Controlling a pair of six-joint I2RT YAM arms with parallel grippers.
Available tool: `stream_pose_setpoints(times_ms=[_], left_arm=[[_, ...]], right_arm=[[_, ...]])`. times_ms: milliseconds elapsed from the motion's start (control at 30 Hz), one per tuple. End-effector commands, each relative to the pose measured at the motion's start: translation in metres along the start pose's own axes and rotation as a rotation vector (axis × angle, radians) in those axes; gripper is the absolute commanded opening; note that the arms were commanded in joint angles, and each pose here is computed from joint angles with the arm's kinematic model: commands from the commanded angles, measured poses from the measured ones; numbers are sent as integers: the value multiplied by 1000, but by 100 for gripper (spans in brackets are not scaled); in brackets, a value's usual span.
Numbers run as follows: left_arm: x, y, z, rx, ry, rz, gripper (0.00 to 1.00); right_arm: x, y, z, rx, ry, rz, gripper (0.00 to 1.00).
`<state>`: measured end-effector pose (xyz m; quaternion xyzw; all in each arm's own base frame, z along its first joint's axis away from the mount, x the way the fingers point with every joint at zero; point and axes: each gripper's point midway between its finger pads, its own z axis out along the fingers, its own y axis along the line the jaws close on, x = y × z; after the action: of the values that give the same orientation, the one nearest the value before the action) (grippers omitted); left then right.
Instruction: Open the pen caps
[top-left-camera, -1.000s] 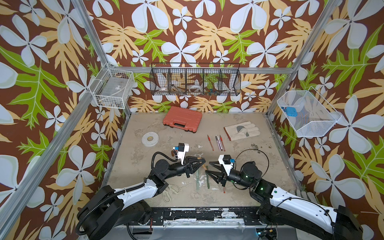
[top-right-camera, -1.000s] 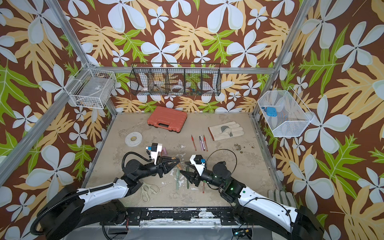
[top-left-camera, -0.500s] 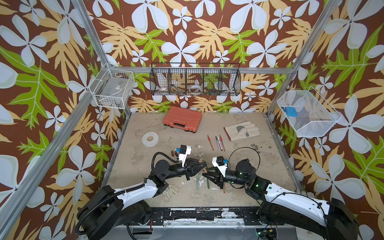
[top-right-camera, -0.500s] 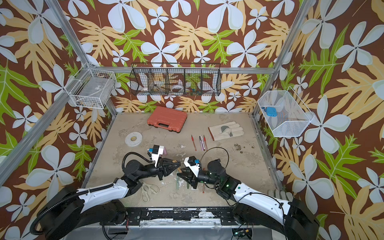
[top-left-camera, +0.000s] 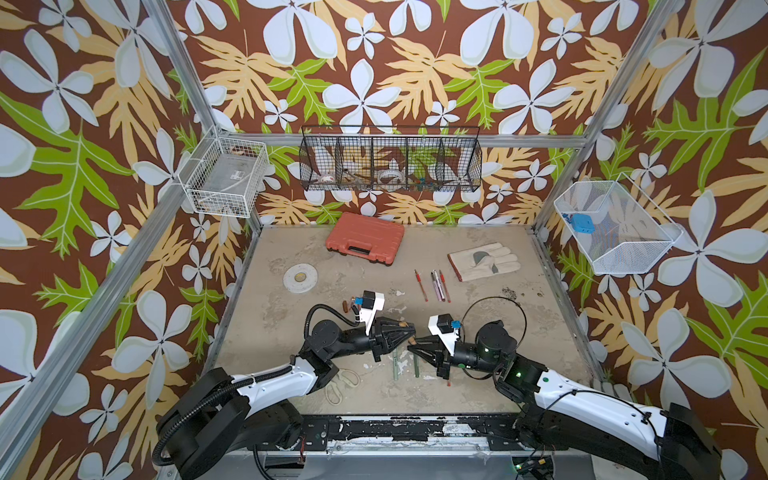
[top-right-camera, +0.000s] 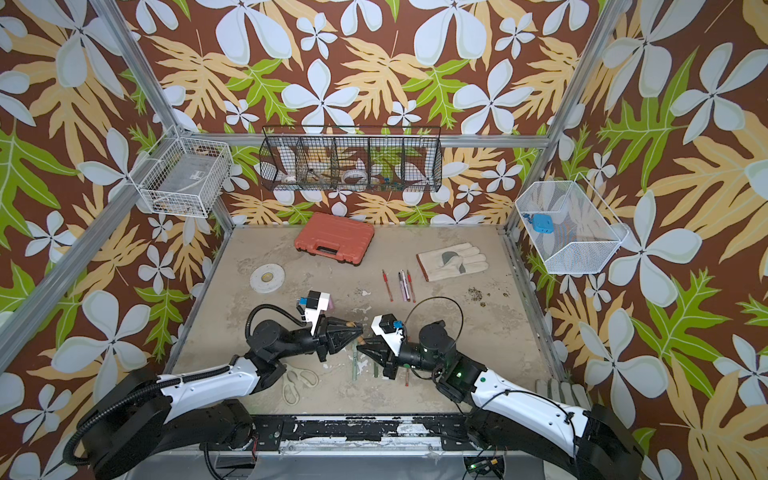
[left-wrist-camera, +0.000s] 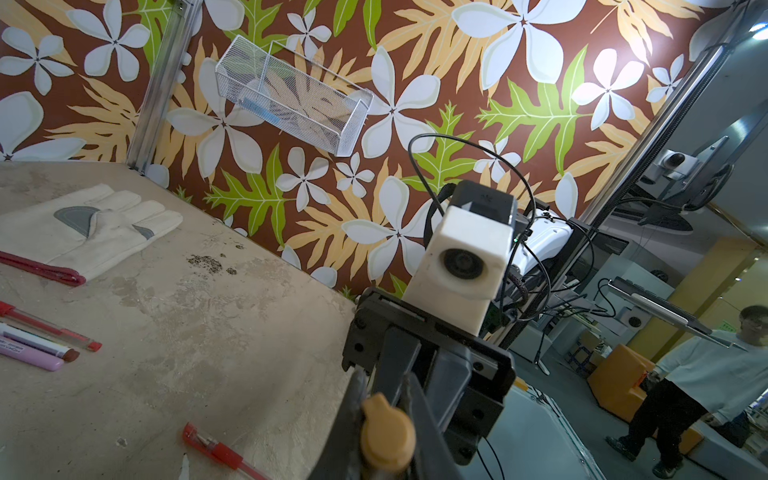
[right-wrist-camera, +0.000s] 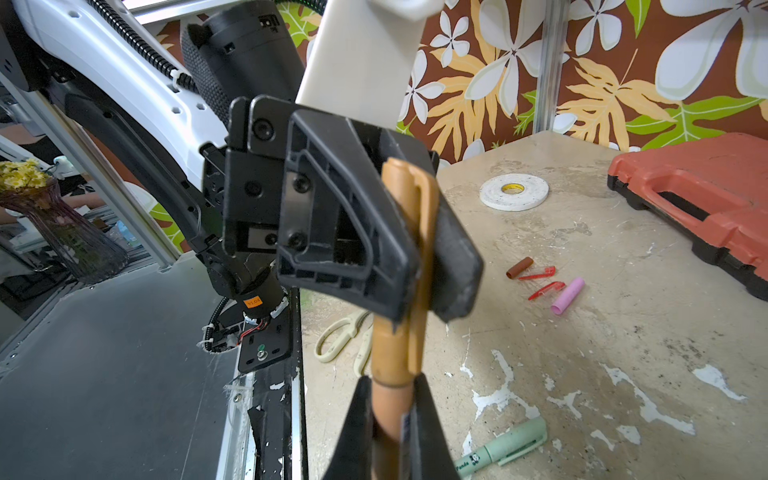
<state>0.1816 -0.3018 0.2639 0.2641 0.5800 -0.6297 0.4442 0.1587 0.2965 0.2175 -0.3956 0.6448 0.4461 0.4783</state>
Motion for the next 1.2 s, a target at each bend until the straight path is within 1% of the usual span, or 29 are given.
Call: stream_pose_setpoints(times_ms=[0, 200, 333, 533, 700, 1033, 1167], left_arm=[[-6, 2, 0, -13, -28, -21, 0], [-9, 7, -2, -48, -47, -26, 0], [-14, 17, -9, -118, -99, -28, 0], [-19, 22, -21, -164, -171, -14, 0], [-24, 20, -28, -173, -213, 2, 0], [-27, 21, -31, -200, -226, 6, 0], [-28, 28, -34, -247, -224, -13, 0]], right_arm=[[-2, 0, 0, -2, -9, -53, 0], [2, -2, 3, 3, 2, -51, 0], [3, -5, 4, 19, 4, -51, 0], [6, -7, 6, 36, 19, -52, 0], [9, -8, 8, 35, 30, -51, 0], [18, -7, 12, 23, 68, -42, 0], [24, -5, 17, 6, 95, -35, 0]])
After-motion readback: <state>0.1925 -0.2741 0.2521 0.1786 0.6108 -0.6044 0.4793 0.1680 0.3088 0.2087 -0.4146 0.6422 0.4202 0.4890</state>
